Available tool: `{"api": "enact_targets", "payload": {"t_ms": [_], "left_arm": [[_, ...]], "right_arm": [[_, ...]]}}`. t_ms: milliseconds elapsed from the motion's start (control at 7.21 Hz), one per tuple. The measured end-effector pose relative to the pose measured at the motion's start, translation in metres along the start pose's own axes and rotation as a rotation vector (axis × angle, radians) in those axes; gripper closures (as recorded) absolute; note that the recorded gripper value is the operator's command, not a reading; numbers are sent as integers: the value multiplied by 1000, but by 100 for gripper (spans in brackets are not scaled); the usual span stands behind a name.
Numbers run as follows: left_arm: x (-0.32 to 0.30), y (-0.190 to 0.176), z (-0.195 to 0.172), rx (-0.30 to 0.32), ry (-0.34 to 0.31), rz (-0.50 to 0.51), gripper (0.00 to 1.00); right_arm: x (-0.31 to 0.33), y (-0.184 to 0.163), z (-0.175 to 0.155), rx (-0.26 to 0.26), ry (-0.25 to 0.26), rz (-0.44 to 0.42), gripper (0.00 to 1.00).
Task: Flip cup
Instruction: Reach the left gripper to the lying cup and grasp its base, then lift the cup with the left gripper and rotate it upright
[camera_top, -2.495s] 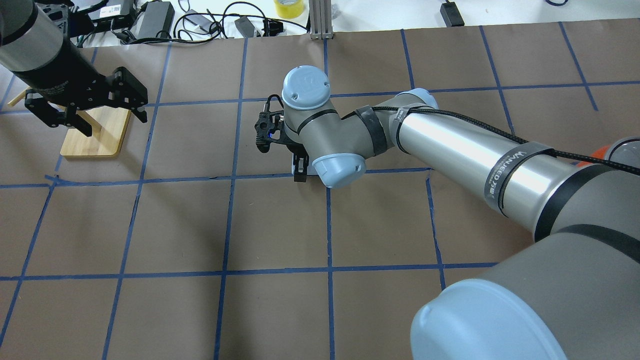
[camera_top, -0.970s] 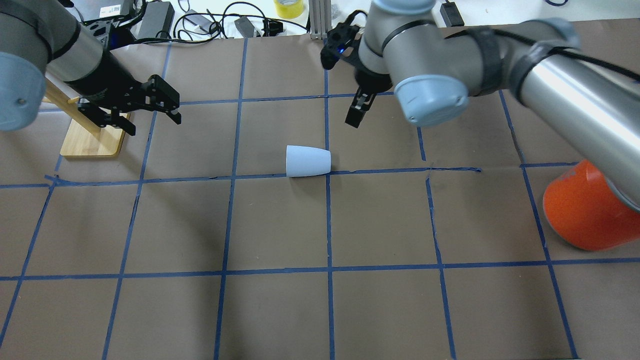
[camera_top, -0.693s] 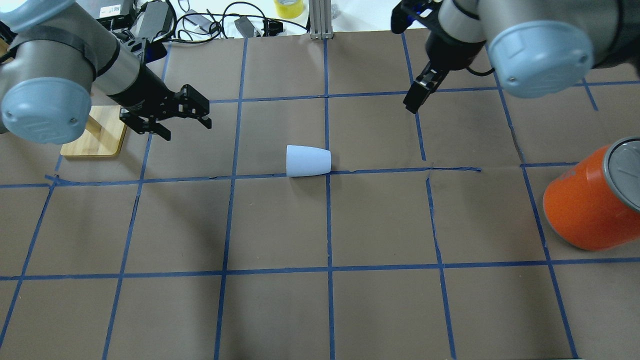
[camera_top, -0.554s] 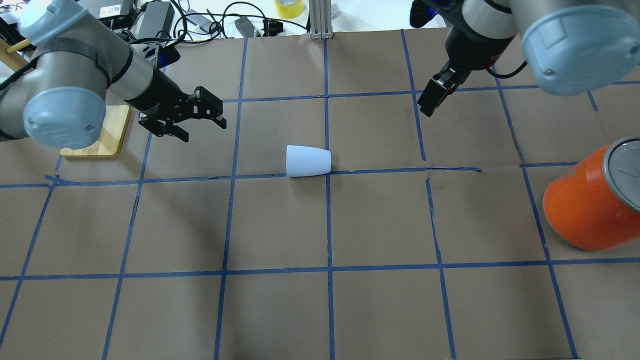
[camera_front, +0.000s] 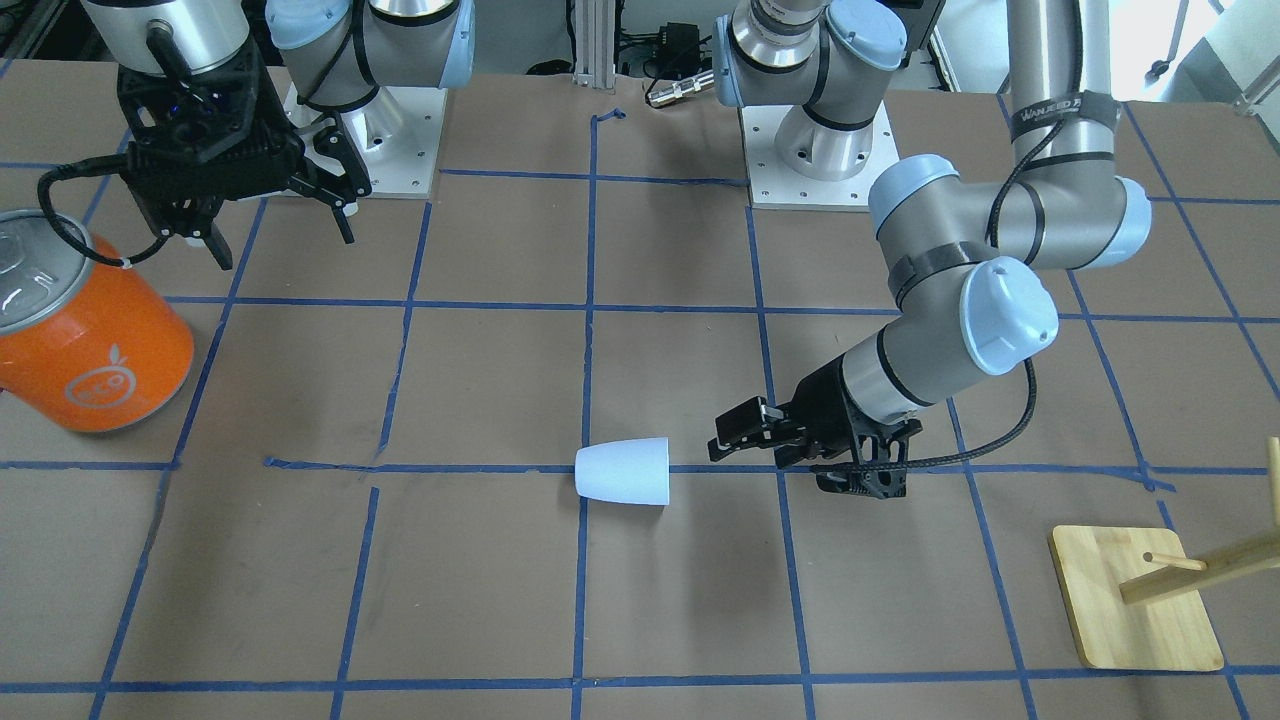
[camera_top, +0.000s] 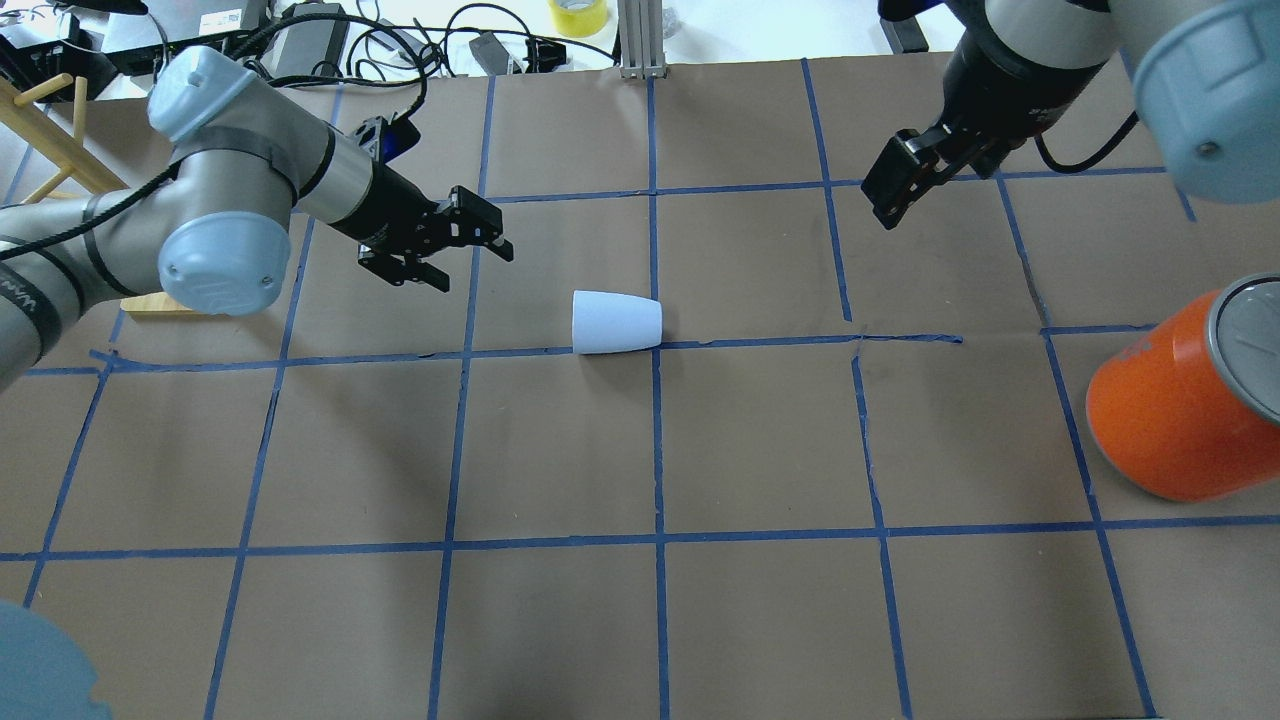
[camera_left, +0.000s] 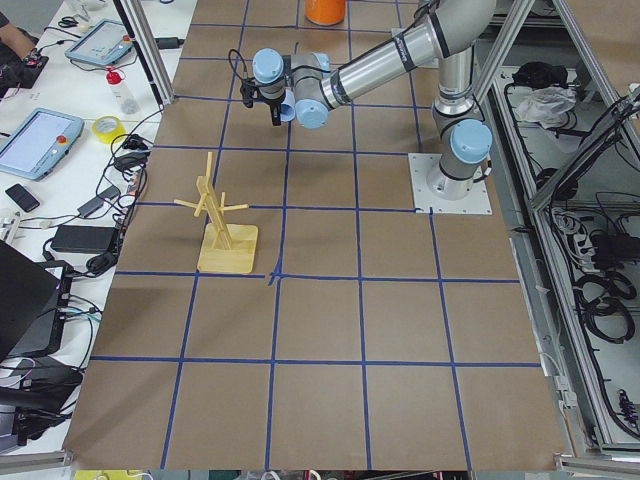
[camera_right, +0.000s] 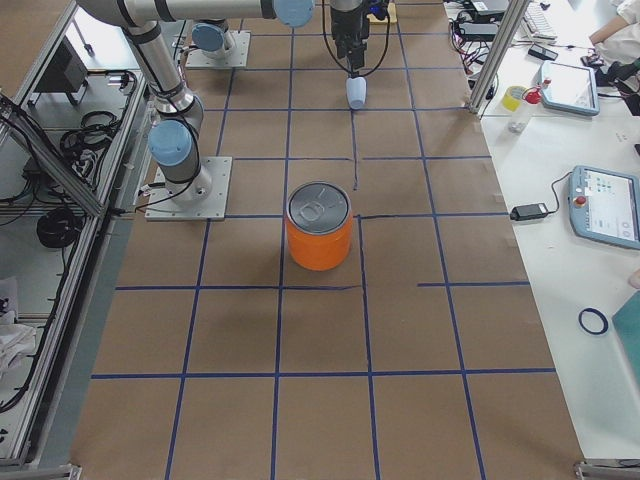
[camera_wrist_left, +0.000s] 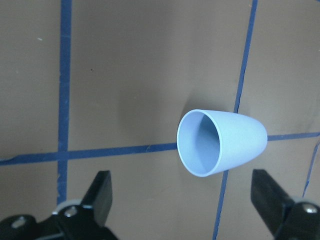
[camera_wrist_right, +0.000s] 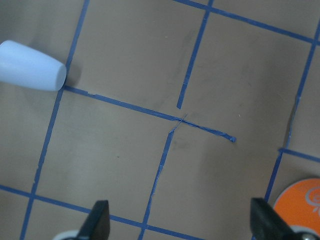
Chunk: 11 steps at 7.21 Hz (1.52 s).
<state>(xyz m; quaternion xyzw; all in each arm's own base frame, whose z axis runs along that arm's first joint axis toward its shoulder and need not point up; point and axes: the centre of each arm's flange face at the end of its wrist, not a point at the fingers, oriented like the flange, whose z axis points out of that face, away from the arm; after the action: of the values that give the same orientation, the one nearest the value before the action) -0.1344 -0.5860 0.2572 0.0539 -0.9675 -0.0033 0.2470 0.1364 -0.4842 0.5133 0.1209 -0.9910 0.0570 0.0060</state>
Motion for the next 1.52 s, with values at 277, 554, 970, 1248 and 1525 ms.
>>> {"api": "enact_targets", "payload": {"t_ms": [277, 554, 970, 1248, 1525], "left_arm": [[14, 1, 36, -33, 34, -9, 2], [27, 1, 63, -41, 49, -31, 8], [41, 7, 84, -69, 83, -27, 70], [46, 10, 91, -86, 87, -31, 100], [48, 9, 90, -89, 86, -82, 100]], "right_arm": [[1, 2, -3, 2, 13, 260, 0], [3, 2, -3, 3, 7, 409, 0], [4, 0, -2, -1, -33, 537, 0], [3, 1, -2, -3, -41, 509, 0], [3, 1, -2, 3, -42, 414, 0]]}}
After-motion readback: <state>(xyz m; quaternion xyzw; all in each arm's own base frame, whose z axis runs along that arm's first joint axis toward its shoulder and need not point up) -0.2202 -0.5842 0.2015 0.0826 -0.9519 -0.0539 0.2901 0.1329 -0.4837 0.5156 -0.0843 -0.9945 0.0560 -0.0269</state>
